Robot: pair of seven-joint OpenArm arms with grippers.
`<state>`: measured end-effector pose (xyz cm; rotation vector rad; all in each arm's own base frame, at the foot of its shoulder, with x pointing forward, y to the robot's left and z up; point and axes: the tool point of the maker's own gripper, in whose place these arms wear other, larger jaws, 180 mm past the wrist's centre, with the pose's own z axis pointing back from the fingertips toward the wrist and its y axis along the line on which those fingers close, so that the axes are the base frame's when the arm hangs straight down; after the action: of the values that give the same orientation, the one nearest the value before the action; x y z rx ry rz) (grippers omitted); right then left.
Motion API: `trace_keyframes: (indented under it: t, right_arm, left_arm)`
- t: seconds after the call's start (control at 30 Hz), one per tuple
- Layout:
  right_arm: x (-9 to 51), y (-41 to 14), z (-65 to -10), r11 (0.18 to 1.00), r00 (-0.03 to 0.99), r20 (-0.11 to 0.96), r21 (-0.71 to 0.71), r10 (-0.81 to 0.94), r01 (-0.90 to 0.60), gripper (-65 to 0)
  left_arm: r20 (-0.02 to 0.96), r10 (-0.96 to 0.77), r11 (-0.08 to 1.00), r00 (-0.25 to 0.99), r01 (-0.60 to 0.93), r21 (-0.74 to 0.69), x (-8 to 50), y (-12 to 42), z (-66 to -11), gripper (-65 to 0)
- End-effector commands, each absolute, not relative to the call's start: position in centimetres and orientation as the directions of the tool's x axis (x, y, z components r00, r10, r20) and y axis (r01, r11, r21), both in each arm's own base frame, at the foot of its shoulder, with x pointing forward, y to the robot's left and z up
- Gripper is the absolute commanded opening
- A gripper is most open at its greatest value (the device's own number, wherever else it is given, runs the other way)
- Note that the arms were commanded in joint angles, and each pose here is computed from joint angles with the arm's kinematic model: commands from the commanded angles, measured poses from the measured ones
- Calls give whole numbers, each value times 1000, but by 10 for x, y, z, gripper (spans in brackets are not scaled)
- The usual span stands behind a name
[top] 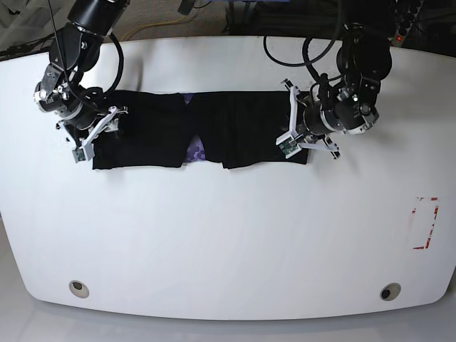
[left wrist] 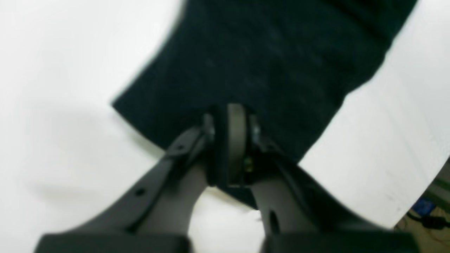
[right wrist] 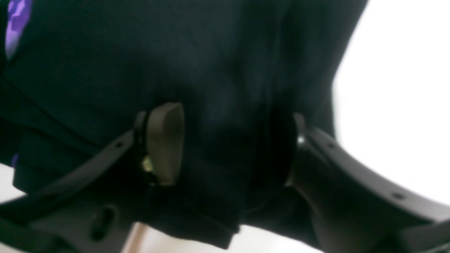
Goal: Fold the T-shirt properly
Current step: 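Carry the strip end with the left gripper toward the right gripper, then regrasp both ends of the folded strip with both grippers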
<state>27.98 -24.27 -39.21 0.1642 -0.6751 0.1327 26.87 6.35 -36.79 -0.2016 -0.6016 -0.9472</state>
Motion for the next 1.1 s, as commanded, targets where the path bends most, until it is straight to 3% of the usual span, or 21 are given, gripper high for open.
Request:
trace_keyframes:
  t: [0.0, 0.17, 0.4, 0.77, 1.07]
  right_arm:
    - [300, -257, -356, 984, 714, 694, 45, 92, -170, -171]
    - [303, -302, -338, 999, 730, 683, 43, -7, -31, -94]
    - [294, -340, -368, 977, 784, 587, 179, -201, 117, -95]
    - [282, -306, -407, 863, 767, 507, 493, -393, 116, -95]
    - [286, -274, -413, 862, 805, 492, 505, -333, 48, -97]
  left_arm:
    - [603, -680, 583, 416, 806, 101, 269, 57, -365, -637]
    - [616, -654, 611, 439, 787, 89, 267, 63, -371, -639]
    - [633, -574, 709, 519, 702, 68, 279, 90, -373, -639]
    - [624, -500, 773, 600, 635, 8, 280, 105, -388, -639]
    - [629, -477, 777, 613, 629, -24, 279, 96, -391, -639]
